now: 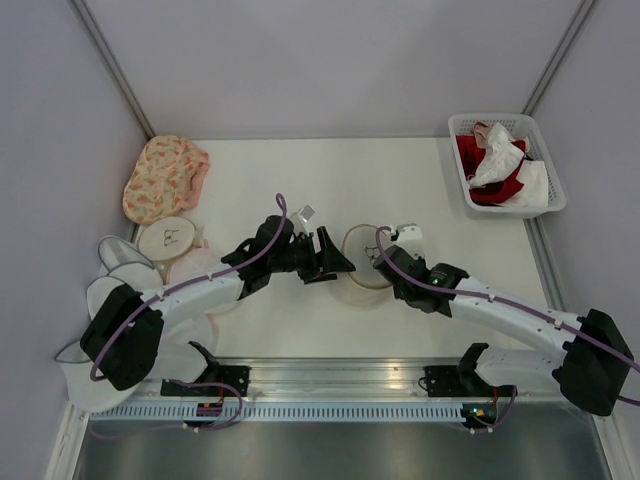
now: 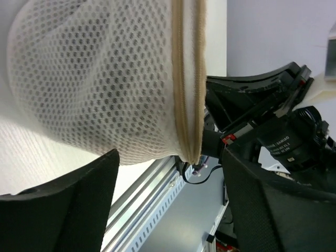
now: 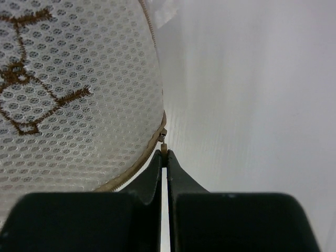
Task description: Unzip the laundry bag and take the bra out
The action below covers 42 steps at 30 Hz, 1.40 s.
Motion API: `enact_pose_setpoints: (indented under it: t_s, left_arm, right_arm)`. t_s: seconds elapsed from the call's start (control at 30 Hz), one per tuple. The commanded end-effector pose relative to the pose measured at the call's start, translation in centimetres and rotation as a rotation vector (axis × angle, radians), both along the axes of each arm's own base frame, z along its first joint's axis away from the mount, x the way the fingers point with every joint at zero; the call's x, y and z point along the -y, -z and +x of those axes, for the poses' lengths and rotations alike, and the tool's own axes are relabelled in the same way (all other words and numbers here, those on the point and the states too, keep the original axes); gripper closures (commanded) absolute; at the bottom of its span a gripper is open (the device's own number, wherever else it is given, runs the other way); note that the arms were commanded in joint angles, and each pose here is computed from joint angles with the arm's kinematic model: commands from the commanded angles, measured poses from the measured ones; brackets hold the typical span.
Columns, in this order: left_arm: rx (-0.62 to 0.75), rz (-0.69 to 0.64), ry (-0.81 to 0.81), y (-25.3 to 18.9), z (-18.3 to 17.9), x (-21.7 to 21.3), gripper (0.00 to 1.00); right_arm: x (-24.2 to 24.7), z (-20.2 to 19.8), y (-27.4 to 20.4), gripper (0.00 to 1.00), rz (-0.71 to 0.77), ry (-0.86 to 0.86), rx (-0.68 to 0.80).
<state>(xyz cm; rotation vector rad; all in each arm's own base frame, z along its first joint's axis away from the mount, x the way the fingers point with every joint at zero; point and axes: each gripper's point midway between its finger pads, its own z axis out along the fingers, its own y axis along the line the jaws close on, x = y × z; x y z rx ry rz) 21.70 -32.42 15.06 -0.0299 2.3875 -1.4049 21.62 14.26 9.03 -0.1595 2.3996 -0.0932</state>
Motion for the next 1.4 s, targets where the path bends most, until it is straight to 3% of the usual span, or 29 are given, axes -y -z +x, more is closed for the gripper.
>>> enact_pose_setpoints:
  t_s: [0.0, 0.03, 0.13, 0.3, 0.5, 0.57, 0.63, 0.8, 0.9, 1.3, 1.33, 1.37]
  left_arm:
    - [0.067, 0.047, -0.051, -0.5, 1.3, -0.8, 0.15]
    - [0.08, 0.072, -0.081, -0.3, 1.6, -1.3, 0.09]
    - [0.09, 0.171, -0.199, 1.7, 2.9, -3.5, 0.04]
    - [0.058, 0.215, -0.2, 4.4, 3.4, -3.6, 0.05]
    - [0.057, 0.091, -0.171, 5.3, 3.3, -2.3, 0.11]
    - [0.074, -0.008, -0.193, 4.8, 3.0, -2.7, 0.12]
    - [0.157, -0.157, -0.234, 1.7, 3.3, -2.9, 0.15]
    - [0.172, -0.172, -0.275, 2.3, 2.7, -4.3, 0.26]
    - [0.161, -0.18, -0.261, 2.6, 2.9, -3.8, 0.26]
    - [0.053, -0.26, -0.088, 3.4, 4.5, 1.7, 0.34]
    - [0.052, -0.263, -0.078, 3.4, 4.4, 2.0, 0.36]
    - [0.058, -0.271, -0.068, 3.0, 4.6, 2.5, 0.45]
  right_arm:
    - [1.0, 1.2, -1.9, 0.99, -0.01, 0.08, 0.082]
    - [1.1, 1.2, -2.0, 1.0, -0.012, 0.085, 0.085]
    - [1.3, 1.2, -2.1, 1.0, -0.005, 0.091, 0.091]
    - [1.2, 1.1, -1.9, 1.0, 0.002, 0.089, 0.084]
    - [1.3, 0.9, -1.5, 1.0, -0.001, 0.09, 0.073]
    - [1.5, 0.9, -1.5, 1.0, 0.003, 0.092, 0.076]
    - [1.7, 0.8, -1.4, 1.0, 0.001, 0.097, 0.075]
    - [1.6, 0.8, -1.6, 1.0, 0.018, 0.095, 0.076]
    - [1.4, 0.9, -1.4, 1.0, 0.026, 0.085, 0.071]
    - [0.6, 0.8, -1.0, 1.0, 0.05, 0.058, 0.053]
    - [0.5, 0.8, -1.0, 1.0, 0.054, 0.054, 0.054]
    - [0.5, 0.7, -0.9, 0.99, 0.056, 0.05, 0.051]
